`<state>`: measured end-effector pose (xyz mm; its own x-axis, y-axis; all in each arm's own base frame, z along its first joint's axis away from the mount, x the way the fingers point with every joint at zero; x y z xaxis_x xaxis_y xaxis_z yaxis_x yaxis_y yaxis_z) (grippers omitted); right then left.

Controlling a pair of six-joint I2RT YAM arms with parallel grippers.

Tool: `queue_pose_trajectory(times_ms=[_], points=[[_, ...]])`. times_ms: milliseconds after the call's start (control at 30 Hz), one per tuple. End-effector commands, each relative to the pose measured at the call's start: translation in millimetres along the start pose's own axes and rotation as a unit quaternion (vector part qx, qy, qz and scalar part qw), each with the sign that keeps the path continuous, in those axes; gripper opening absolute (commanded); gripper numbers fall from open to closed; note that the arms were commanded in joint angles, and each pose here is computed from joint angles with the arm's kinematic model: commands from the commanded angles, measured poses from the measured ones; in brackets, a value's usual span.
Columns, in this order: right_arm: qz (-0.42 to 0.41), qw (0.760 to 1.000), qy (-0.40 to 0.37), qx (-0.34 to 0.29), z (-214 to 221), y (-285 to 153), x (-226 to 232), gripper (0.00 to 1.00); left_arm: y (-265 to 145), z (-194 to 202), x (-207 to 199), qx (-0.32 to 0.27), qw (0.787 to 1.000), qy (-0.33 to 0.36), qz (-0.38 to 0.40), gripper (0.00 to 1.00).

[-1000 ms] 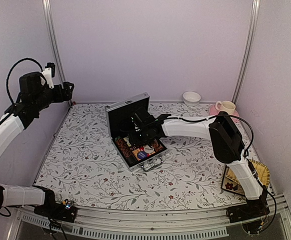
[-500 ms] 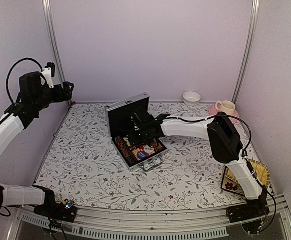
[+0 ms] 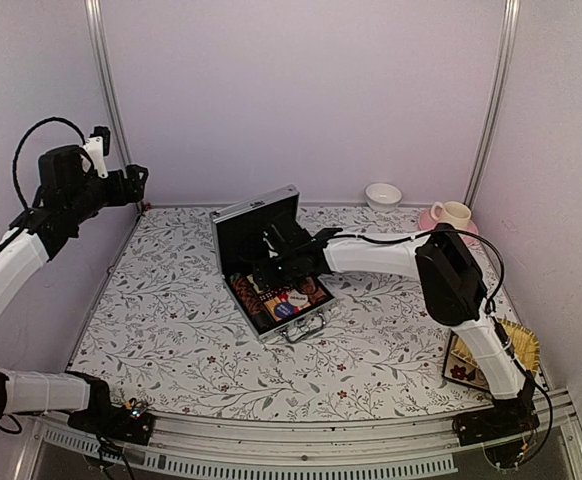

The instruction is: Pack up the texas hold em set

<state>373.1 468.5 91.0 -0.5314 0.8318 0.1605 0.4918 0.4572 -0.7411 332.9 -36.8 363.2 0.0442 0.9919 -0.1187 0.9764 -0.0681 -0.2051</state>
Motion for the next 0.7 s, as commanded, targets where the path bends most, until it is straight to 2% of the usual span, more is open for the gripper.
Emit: queue_pose_trajectory(times_ms=[0, 133, 367, 533, 667], points=[[-0.064, 0.994, -0.032, -0.087, -43.5, -59.6, 21.8, 0.76, -8.7, -5.0, 2.6, -0.027, 1.0, 0.002, -0.006, 0.97], [-0.095, 0.983, -0.048, -0.152, -54.8, -116.7, 23.7, 0.78, -11.6, -5.5, 4.9, -0.036, 0.999, 0.006, -0.013, 0.97], [-0.066, 0.977, -0.041, -0.198, -27.5, -186.7, -11.7, 0.8, -5.9, 0.3, 8.1, -0.031, 0.999, 0.013, -0.025, 0.97], [-0.018, 0.98, 0.028, -0.194, 3.1, -207.1, -69.5, 0.8, -3.2, 4.1, 7.5, -0.031, 0.999, 0.024, -0.022, 0.97], [-0.032, 0.976, 0.097, -0.191, 19.9, -214.2, -118.5, 0.8, -5.6, 3.3, 3.2, -0.041, 0.999, 0.023, -0.017, 0.97]])
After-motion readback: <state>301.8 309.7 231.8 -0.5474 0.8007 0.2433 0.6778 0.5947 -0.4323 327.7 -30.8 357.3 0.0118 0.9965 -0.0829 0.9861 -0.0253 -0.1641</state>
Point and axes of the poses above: each gripper's point midway between its finger pads, its own y axis out along the fingers, its own x axis along the line the jaws close on, z = x × y, the point moved 5 cm from there along -y, back along the fingers, and after that the axes turned 3 degrees about -y, right-handed, at the moved point
